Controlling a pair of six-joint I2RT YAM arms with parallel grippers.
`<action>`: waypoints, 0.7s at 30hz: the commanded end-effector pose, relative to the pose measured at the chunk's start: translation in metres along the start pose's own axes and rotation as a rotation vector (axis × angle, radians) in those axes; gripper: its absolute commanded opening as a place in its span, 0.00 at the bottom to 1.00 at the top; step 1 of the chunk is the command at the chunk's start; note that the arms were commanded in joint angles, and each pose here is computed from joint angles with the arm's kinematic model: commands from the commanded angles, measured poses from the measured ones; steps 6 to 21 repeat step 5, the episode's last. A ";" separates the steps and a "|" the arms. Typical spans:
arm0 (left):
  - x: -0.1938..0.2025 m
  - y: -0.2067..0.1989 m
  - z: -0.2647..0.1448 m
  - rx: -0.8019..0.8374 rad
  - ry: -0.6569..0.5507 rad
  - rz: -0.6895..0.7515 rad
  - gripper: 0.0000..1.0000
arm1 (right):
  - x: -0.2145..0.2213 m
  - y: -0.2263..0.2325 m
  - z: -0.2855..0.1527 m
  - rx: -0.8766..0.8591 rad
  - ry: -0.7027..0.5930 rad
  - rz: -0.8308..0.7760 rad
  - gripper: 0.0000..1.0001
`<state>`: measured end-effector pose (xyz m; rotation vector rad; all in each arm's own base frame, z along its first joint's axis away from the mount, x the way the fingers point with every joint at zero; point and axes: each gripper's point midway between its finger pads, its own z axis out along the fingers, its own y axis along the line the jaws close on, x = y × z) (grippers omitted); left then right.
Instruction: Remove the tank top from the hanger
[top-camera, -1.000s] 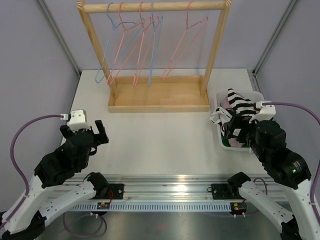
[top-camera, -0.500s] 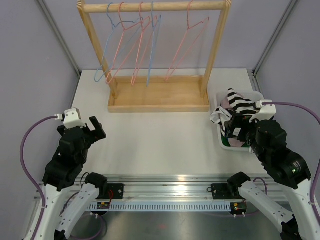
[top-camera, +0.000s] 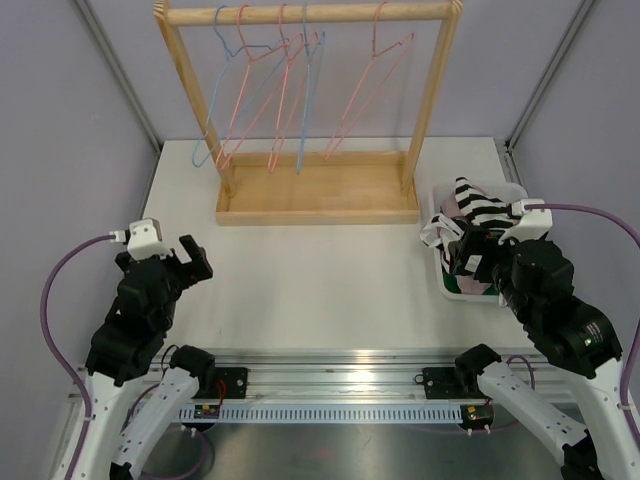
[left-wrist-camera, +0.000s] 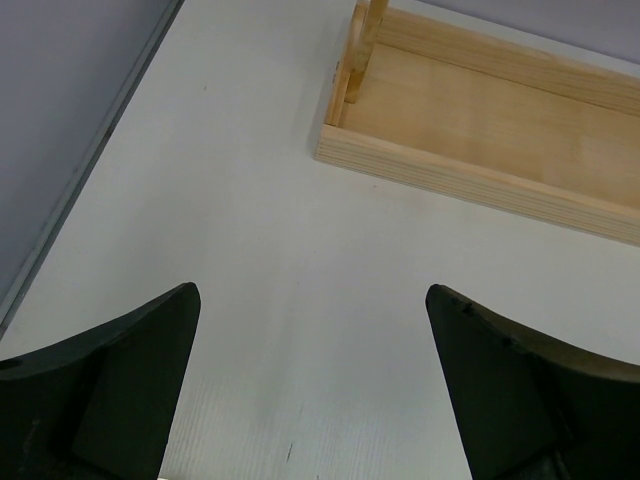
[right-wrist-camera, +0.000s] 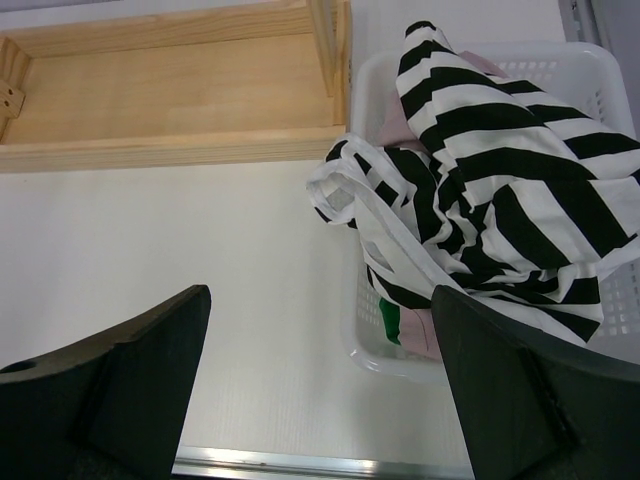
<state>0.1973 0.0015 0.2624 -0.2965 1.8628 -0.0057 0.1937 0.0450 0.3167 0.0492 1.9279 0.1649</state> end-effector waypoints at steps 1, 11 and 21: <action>-0.005 -0.008 0.006 0.026 -0.014 0.009 0.99 | -0.010 0.006 0.005 -0.015 -0.036 0.013 1.00; -0.004 -0.009 0.007 0.031 -0.008 0.014 0.99 | -0.009 0.005 0.007 -0.009 -0.033 0.012 1.00; -0.004 -0.009 0.007 0.031 -0.008 0.014 0.99 | -0.009 0.005 0.007 -0.009 -0.033 0.012 1.00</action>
